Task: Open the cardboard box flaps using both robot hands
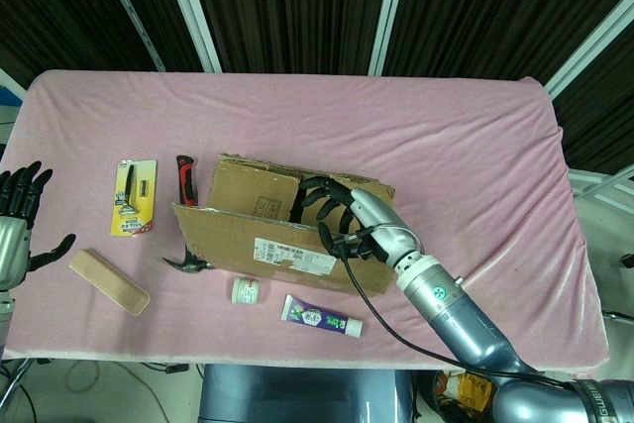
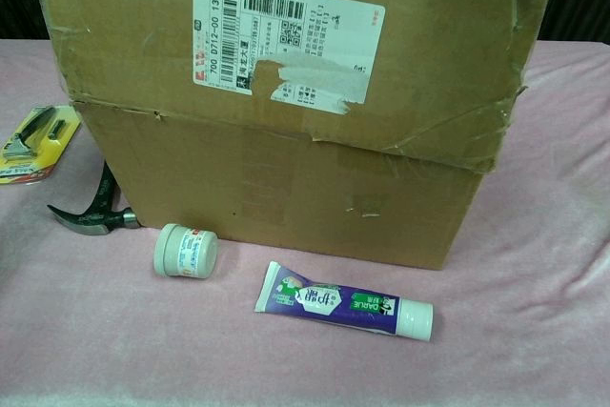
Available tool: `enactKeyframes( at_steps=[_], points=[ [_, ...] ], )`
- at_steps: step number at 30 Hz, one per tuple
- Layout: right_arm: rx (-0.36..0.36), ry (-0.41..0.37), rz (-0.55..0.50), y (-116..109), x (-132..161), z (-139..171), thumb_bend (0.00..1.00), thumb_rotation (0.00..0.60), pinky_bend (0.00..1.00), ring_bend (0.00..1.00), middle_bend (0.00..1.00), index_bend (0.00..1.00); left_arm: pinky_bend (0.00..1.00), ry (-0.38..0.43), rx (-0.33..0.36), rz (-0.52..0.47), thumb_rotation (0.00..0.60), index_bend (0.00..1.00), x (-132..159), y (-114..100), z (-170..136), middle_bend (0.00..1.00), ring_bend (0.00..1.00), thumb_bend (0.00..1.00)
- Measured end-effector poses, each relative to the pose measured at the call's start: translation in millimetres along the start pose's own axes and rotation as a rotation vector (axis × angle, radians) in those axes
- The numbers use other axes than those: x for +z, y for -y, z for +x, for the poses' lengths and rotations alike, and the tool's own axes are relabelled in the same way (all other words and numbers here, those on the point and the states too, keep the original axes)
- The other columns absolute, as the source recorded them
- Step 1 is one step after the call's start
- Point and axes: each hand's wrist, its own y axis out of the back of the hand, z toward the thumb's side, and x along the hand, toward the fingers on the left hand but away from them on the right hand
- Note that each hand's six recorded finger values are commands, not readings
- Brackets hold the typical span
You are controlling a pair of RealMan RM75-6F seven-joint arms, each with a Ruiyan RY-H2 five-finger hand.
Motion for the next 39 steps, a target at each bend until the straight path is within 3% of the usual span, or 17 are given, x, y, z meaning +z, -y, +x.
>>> enactKeyframes(
  at_steps=[8, 18, 30, 35, 39],
  points=[
    [0.059, -0.021, -0.005, 8, -2, 6, 0.64, 0.6, 0.6, 0.38, 0.3, 0.18, 0.0, 0.001, -0.002, -0.002, 0.6, 0.0, 0, 1, 0, 0.0, 0.0, 0.17],
    [0.138, -0.117, 0.013, 23, 5, 17, 0.64, 0.6, 0.6, 0.38, 0.3, 0.18, 0.0, 0.009, 0.007, 0.005, 0.6, 0.0, 2, 0, -1, 0.0, 0.0, 0.17],
    [0.243, -0.125, -0.043, 34, 4, 30, 0.64, 0.6, 0.6, 0.38, 0.29, 0.16, 0.0, 0.012, 0.016, 0.007, 0.6, 0.0, 2, -1, 0, 0.0, 0.0, 0.17],
    [0.215, -0.135, -0.01, 25, 1, 35, 0.64, 0.6, 0.6, 0.38, 0.29, 0.16, 0.0, 0.015, 0.022, 0.007, 0.6, 0.0, 2, -2, 0, 0.0, 0.0, 0.17],
    [0.111, -0.151, 0.061, 7, -6, 41, 0.59, 0.6, 0.58, 0.38, 0.29, 0.16, 0.0, 0.03, 0.021, 0.015, 0.6, 0.0, 4, -4, 1, 0.0, 0.0, 0.17]
  ],
)
